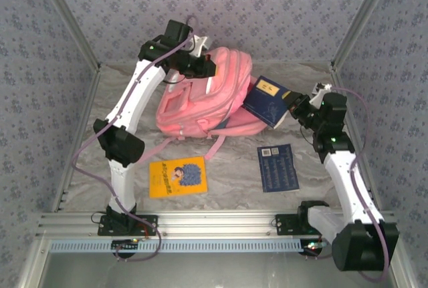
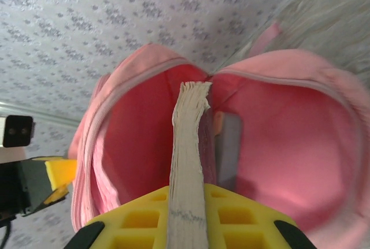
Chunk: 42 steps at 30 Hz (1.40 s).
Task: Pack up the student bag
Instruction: Open the student bag at the top-center of the table, then place the book in the student bag.
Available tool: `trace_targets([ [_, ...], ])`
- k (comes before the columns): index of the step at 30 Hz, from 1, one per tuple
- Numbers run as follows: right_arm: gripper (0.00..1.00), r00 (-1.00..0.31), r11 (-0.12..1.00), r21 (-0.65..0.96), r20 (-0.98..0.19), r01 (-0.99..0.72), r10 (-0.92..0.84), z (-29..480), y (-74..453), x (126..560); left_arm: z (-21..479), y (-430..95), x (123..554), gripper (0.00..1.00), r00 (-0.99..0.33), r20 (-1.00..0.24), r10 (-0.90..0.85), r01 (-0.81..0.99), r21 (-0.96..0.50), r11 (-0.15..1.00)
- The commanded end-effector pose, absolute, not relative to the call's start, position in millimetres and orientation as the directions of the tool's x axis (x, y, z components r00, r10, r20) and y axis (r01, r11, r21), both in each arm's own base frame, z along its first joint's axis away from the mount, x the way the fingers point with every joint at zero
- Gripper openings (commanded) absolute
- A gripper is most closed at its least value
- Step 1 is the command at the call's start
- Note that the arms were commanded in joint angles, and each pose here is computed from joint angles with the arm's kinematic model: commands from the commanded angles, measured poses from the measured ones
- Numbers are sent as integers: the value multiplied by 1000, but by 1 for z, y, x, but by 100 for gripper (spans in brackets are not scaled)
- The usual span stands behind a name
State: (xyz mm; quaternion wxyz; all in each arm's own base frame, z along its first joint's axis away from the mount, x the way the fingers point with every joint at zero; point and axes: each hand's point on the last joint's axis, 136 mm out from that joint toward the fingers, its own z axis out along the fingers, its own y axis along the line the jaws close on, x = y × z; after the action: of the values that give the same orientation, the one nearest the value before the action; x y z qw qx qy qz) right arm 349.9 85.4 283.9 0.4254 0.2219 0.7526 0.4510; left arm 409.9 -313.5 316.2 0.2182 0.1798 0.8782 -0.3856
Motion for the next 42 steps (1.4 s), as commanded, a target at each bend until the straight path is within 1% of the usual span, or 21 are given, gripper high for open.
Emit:
trace_targets([
  [1, 0, -618, 338, 923, -375, -182, 691, 310, 114, 350, 389, -315, 373, 0, -712, -677, 189, 681, -598, 423],
  [4, 0, -690, 275, 941, -332, -197, 643, 307, 135, 353, 394, -313, 364, 0, -698, -687, 202, 702, -599, 386],
  [6, 0, -723, 252, 946, -318, -202, 614, 304, 148, 352, 398, -312, 363, 0, -696, -690, 197, 705, -605, 369],
  [10, 0, -754, 244, 952, -298, -187, 585, 293, 170, 356, 403, -312, 359, 0, -693, -694, 193, 712, -617, 336],
  [14, 0, -762, 270, 951, -287, -152, 581, 280, 189, 365, 407, -309, 358, 0, -691, -699, 184, 713, -617, 333],
  [16, 0, -764, 319, 942, -285, -109, 579, 264, 195, 372, 408, -308, 358, 0, -693, -698, 180, 711, -621, 332],
  [19, 0, -757, 377, 922, -309, -89, 576, 251, 203, 383, 412, -306, 356, 0, -693, -700, 174, 712, -627, 316],
  [24, 0, -779, 395, 917, -291, -61, 556, 222, 223, 414, 417, -305, 353, 0, -696, -699, 162, 709, -635, 306],
  [25, 0, -787, 391, 919, -276, -48, 552, 214, 227, 421, 417, -306, 353, 0, -696, -700, 162, 710, -636, 302],
  [28, 0, -809, 318, 947, -226, -51, 543, 205, 246, 435, 418, -304, 353, 0, -699, -698, 156, 707, -641, 300],
  [32, 0, -831, 273, 960, -196, -56, 521, 197, 266, 444, 416, -303, 356, 0, -714, -685, 147, 693, -660, 289],
  [35, 0, -843, 311, 947, -231, -80, 486, 192, 279, 445, 413, -304, 357, 0, -719, -679, 148, 689, -668, 282],
  [38, 0, -854, 403, 910, -286, -100, 434, 184, 295, 441, 411, -306, 360, 0, -725, -673, 147, 683, -675, 279],
  [39, 1, -863, 447, 891, -289, -83, 415, 175, 300, 438, 411, -306, 361, 0, -725, -673, 147, 683, -675, 278],
  [41, 5, -864, 506, 857, -325, -96, 386, 175, 311, 440, 411, -307, 362, 0, -726, -672, 146, 682, -677, 276],
  [42, 12, -866, 527, 845, -330, -93, 376, 171, 316, 440, 411, -307, 363, 0, -727, -671, 146, 681, -678, 278],
])
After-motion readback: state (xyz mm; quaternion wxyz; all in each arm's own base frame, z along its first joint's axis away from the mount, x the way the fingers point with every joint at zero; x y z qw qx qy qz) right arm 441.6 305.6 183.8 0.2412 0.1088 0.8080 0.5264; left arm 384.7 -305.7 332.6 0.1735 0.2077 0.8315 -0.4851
